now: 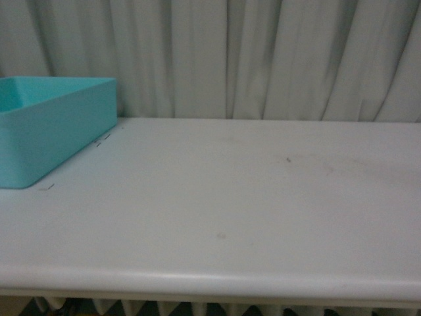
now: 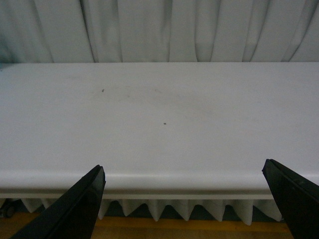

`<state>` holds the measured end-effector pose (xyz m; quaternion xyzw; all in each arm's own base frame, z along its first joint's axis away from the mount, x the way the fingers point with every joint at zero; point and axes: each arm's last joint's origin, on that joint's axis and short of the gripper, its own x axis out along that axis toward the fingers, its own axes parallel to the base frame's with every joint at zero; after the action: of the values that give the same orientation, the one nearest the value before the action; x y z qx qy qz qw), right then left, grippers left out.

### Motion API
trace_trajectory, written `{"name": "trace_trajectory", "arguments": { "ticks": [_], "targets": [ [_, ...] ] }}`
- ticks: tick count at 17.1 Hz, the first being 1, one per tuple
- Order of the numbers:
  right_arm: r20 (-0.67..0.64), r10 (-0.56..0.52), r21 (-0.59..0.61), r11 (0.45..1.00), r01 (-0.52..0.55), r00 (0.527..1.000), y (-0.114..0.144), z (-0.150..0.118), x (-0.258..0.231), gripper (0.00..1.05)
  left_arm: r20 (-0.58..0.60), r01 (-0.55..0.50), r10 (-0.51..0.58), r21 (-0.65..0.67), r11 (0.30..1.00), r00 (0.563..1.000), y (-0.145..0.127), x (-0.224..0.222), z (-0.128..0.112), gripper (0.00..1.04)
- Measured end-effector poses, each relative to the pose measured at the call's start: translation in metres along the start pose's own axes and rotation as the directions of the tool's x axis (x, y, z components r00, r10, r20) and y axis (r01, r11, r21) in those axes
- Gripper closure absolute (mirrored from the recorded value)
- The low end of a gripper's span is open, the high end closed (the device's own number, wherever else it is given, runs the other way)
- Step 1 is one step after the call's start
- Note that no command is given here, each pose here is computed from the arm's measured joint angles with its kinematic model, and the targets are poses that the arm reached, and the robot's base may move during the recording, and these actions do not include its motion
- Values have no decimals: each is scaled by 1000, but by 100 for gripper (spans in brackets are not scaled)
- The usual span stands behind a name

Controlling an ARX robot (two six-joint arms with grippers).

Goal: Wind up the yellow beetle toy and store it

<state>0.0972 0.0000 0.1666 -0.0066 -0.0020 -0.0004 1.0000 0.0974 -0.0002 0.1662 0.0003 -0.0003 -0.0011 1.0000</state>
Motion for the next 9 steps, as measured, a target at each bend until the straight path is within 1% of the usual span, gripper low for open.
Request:
{"name": "trace_trajectory", "arguments": {
  "ticks": [9],
  "targets": [
    [-1,0,-1,1000,0,1000,0,0,0,7,0,0,0,0,1000,1000,0,0,0,7]
  ]
}}
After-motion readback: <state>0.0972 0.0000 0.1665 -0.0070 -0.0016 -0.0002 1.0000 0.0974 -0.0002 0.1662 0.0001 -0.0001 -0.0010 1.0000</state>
